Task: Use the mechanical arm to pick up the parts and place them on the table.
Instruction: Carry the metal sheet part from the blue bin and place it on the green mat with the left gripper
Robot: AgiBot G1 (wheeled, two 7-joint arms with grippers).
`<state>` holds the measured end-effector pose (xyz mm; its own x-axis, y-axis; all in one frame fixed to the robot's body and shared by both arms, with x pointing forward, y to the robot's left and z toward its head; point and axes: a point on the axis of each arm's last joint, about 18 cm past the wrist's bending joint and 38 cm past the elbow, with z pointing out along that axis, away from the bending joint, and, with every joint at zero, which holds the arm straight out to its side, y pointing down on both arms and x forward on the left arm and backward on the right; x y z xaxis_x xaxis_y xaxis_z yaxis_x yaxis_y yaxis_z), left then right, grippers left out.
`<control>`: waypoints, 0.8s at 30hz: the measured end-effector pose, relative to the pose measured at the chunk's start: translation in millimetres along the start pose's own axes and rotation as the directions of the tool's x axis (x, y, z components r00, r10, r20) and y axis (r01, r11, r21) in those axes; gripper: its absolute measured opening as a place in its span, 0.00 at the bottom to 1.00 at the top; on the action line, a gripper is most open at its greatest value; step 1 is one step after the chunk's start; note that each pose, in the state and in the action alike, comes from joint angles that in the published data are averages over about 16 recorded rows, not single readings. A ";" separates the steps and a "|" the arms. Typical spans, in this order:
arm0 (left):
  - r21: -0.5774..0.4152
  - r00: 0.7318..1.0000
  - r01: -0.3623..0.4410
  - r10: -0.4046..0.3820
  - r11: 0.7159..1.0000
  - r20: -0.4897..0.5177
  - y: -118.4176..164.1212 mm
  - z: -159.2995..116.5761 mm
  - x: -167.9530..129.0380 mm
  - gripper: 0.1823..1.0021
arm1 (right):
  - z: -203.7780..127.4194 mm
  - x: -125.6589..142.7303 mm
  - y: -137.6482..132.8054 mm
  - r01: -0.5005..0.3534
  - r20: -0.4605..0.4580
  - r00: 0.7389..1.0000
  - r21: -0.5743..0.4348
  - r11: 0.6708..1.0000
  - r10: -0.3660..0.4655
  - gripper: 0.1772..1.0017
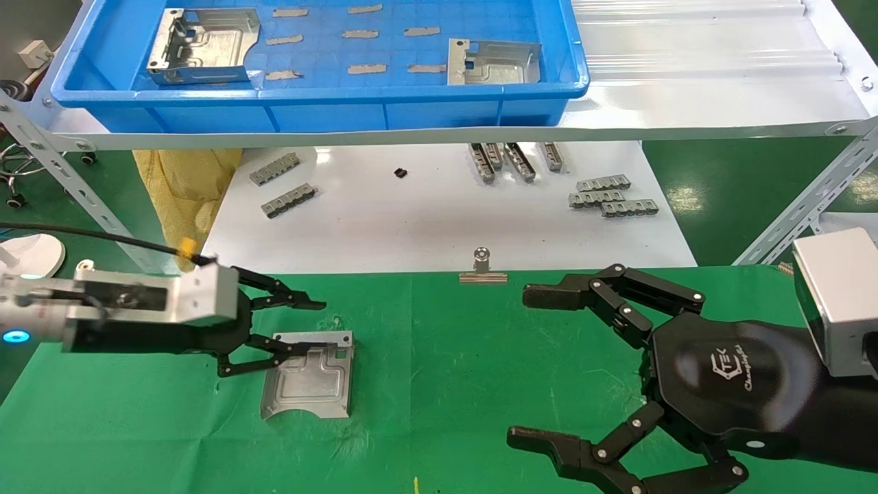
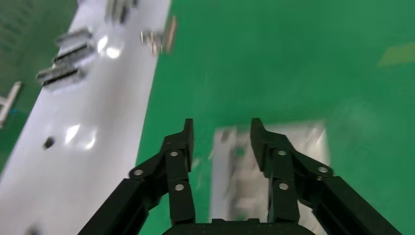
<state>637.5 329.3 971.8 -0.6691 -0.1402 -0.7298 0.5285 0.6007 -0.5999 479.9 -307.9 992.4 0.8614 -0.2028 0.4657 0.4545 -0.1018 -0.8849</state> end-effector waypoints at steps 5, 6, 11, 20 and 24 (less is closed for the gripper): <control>0.092 0.994 0.112 -0.113 0.989 -0.001 -7.1 -5.6 5.3 0.41 | 0.0 0.0 0.0 0.000 0.000 1.000 0.000 1.000 0.000 1.00; 0.106 0.991 0.130 -0.130 0.986 -0.002 -7.9 -6.4 6.1 0.44 | 0.0 0.0 0.0 0.000 0.000 1.000 0.000 1.000 0.000 1.00; 0.138 0.985 0.173 -0.174 0.975 0.000 -9.1 -8.0 7.5 0.58 | -0.1 0.0 0.0 0.000 0.000 1.000 0.000 1.000 0.000 1.00; 0.157 0.984 0.174 -0.177 0.972 0.003 -11.8 -9.2 9.9 0.80 | -0.1 0.0 0.0 0.000 0.000 1.000 0.000 1.000 0.000 1.00; 0.178 0.983 0.181 -0.185 0.967 0.005 -15.0 -10.8 12.4 0.88 | -0.1 0.1 0.0 0.000 0.000 1.000 0.000 1.000 0.000 1.00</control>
<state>615.7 327.0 975.2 -0.7526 -0.2528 -0.6080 0.4829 0.4158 -0.7707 479.9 -308.0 992.4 0.8614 -0.2032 0.4656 0.4544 -0.1017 -0.8850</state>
